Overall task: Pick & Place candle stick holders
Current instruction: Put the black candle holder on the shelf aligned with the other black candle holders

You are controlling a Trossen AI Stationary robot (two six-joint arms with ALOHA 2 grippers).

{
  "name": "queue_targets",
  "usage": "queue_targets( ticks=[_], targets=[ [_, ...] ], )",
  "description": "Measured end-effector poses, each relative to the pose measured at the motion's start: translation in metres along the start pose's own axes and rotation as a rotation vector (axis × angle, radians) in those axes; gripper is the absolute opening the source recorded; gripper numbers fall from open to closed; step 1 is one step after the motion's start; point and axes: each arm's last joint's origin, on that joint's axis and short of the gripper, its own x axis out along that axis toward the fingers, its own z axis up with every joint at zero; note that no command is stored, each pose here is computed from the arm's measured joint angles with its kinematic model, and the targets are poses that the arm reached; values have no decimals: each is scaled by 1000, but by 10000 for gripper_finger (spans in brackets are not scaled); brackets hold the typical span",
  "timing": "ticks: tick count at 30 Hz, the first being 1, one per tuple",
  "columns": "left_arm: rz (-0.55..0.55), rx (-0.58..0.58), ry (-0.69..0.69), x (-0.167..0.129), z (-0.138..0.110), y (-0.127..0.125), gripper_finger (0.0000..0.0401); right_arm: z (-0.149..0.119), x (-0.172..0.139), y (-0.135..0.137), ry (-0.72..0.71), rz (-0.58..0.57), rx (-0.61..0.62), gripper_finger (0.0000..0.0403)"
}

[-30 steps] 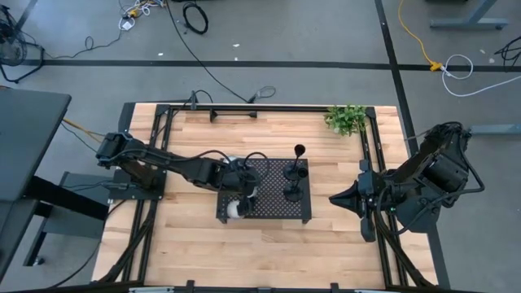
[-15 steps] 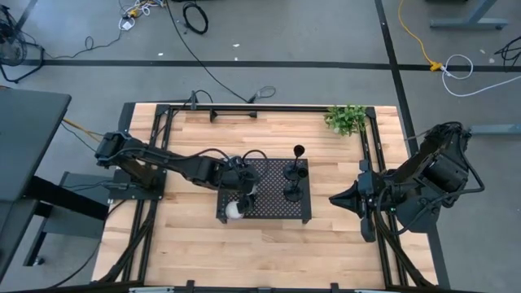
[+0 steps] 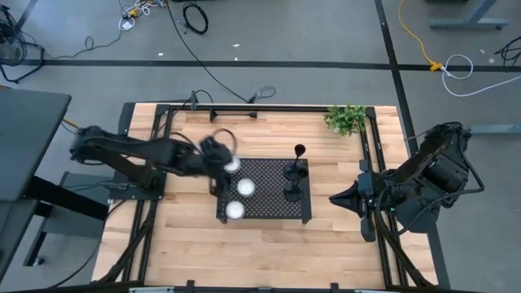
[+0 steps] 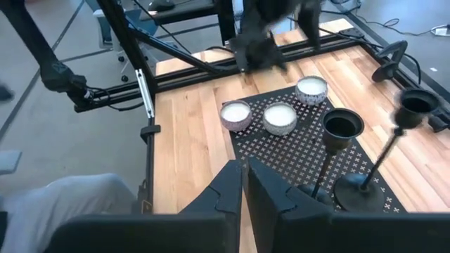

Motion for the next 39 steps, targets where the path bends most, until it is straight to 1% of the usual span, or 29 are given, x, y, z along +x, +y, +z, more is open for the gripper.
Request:
queue_targets(
  ticks=[2, 4, 7, 9, 12, 15, 17, 20, 22, 26, 30, 34, 36, 39],
  targets=[
    [101, -1, -1, -17, -7, 15, 353, 0, 0, 0, 1, -1, -8, 20],
    [228, -3, -8, -30, -13, 30, 353, -1, 0, 0, 6, -5, -30, 20],
    [387, -60, 8, -41, -22, 51, 353, -2, 3, 1, 0, -24, -71, 20],
    [445, -115, 24, -43, -24, 62, 353, -2, 4, 2, -15, -49, -92, 20],
    [523, -164, 61, -39, -24, 80, 353, -2, 9, 2, -20, -83, -126, 20],
    [610, -170, 108, -27, -20, 101, 353, -1, 16, 2, -9, -107, -185, 20],
    [629, -183, 144, -16, -16, 115, 353, -2, 20, 2, -2, -132, -214, 20],
    [654, -158, 198, 2, -8, 137, 353, -3, 29, 1, 23, -171, -237, 20],
    [695, -130, 253, 13, -7, 153, 353, -4, 33, 0, 43, -196, -250, 20],
    [777, -114, 321, 31, -6, 178, 353, -8, 42, 0, 84, -237, -288, 20],
    [838, -73, 313, 48, 1, 200, 353, -12, 48, -2, 118, -291, -345, 20],
    [882, -30, 272, 67, 10, 220, 353, -15, 52, -4, 129, -350, -378, 20],
    [888, -5, 256, 79, 14, 229, 353, -15, 51, -5, 130, -360, -380, 20],
    [878, 16, 284, 95, 12, 242, 353, -18, 54, -5, 134, -369, -375, 20]
  ],
)
